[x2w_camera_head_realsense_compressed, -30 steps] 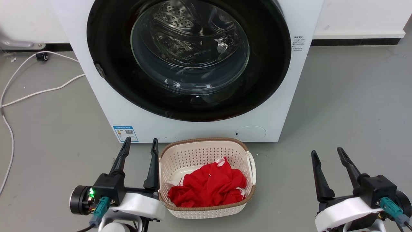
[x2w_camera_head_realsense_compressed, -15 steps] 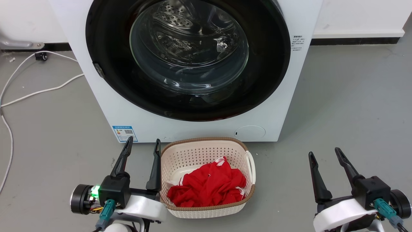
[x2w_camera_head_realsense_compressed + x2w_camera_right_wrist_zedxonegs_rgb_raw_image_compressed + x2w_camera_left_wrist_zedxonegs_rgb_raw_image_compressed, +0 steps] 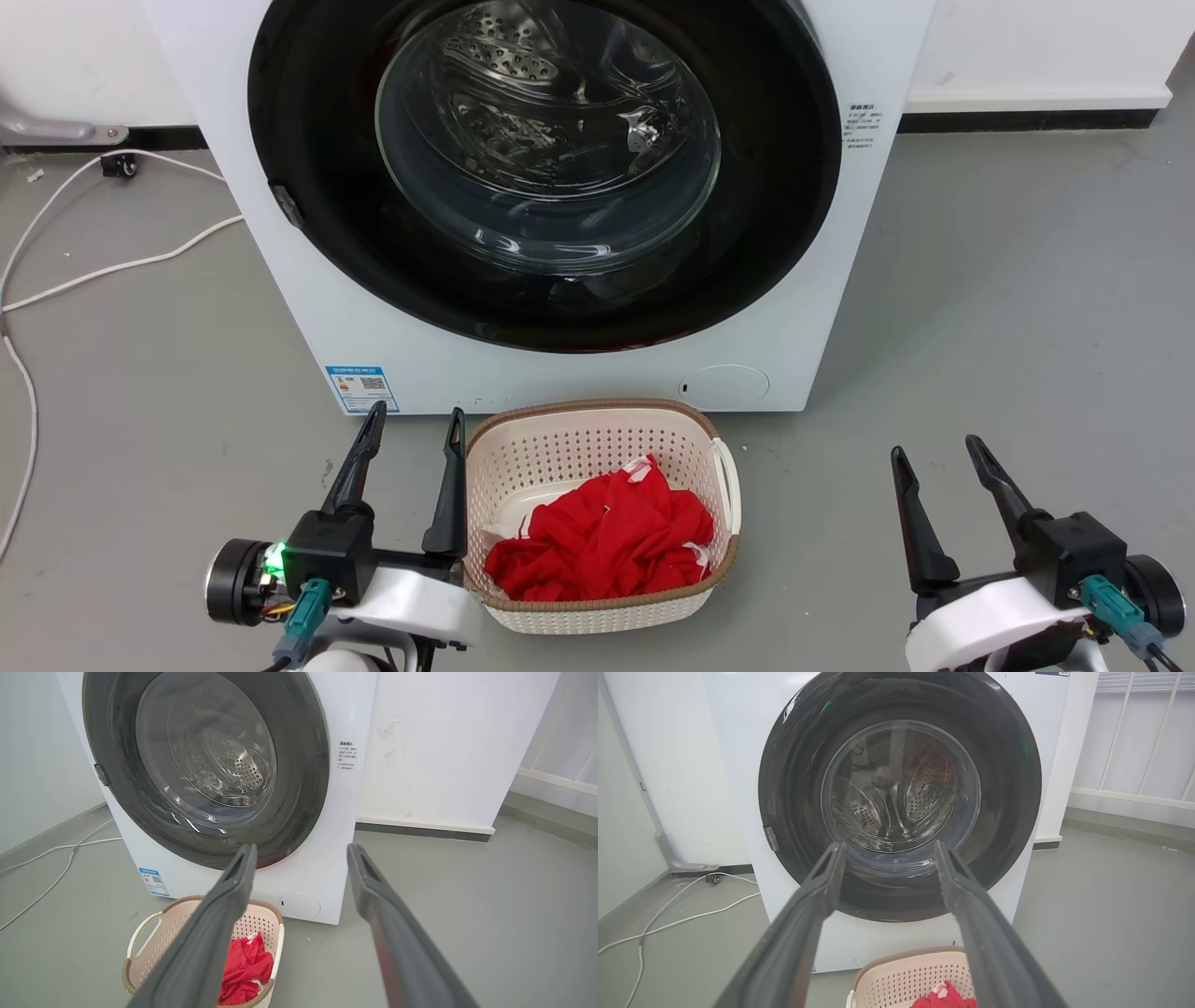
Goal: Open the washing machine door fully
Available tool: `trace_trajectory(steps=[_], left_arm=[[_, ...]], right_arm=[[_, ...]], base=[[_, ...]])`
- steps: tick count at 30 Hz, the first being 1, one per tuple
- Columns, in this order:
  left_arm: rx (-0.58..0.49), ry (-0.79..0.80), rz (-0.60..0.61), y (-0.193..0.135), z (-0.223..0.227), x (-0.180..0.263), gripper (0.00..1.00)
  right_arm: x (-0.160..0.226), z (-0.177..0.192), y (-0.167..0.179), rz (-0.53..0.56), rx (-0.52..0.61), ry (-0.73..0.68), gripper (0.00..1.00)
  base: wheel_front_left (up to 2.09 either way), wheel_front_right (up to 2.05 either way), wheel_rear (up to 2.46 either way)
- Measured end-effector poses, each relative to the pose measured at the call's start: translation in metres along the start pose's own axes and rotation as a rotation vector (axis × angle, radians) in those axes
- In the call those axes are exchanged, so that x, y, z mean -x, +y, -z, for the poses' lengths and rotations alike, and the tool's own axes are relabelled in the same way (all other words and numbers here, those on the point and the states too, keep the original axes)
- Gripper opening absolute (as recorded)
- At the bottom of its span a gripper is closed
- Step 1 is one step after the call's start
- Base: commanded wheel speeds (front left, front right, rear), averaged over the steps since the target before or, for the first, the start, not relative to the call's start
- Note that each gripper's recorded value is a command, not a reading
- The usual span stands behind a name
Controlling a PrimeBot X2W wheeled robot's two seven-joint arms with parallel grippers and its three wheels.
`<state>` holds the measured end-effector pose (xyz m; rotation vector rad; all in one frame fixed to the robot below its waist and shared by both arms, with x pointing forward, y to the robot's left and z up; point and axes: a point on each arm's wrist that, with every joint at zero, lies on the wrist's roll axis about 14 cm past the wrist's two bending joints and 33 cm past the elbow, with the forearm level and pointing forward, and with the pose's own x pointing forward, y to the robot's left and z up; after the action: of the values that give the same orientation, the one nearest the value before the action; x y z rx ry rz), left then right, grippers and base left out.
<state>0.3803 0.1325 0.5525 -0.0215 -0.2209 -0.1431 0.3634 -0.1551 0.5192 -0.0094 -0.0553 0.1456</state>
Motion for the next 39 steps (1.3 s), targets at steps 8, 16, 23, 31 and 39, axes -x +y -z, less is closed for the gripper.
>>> trace_trajectory(steps=[8,16,23,31,39], left_arm=[[0.004,0.003,0.003,-0.001,0.001,0.0,1.0],[0.006,0.008,0.0,0.0,0.003,-0.001,1.0],[0.013,0.007,0.005,-0.002,0.003,-0.003,1.0],[0.022,0.01,0.01,-0.004,0.005,-0.003,1.0],[0.029,0.022,0.005,-0.003,0.011,-0.009,1.0]], right_arm=[[0.001,0.004,-0.001,0.006,-0.02,0.013,0.0],[-0.001,0.005,-0.003,0.019,-0.098,0.008,0.0],[-0.004,0.0,-0.019,0.084,-0.322,-0.051,0.0],[-0.012,0.017,-0.03,0.196,-0.829,-0.093,0.0],[-0.047,0.005,-0.045,0.263,-1.376,-0.203,0.0]], base=[[0.0,0.0,0.0],[0.0,0.0,0.0],[0.0,0.0,0.0],[0.0,0.0,0.0],[0.0,0.0,0.0]])
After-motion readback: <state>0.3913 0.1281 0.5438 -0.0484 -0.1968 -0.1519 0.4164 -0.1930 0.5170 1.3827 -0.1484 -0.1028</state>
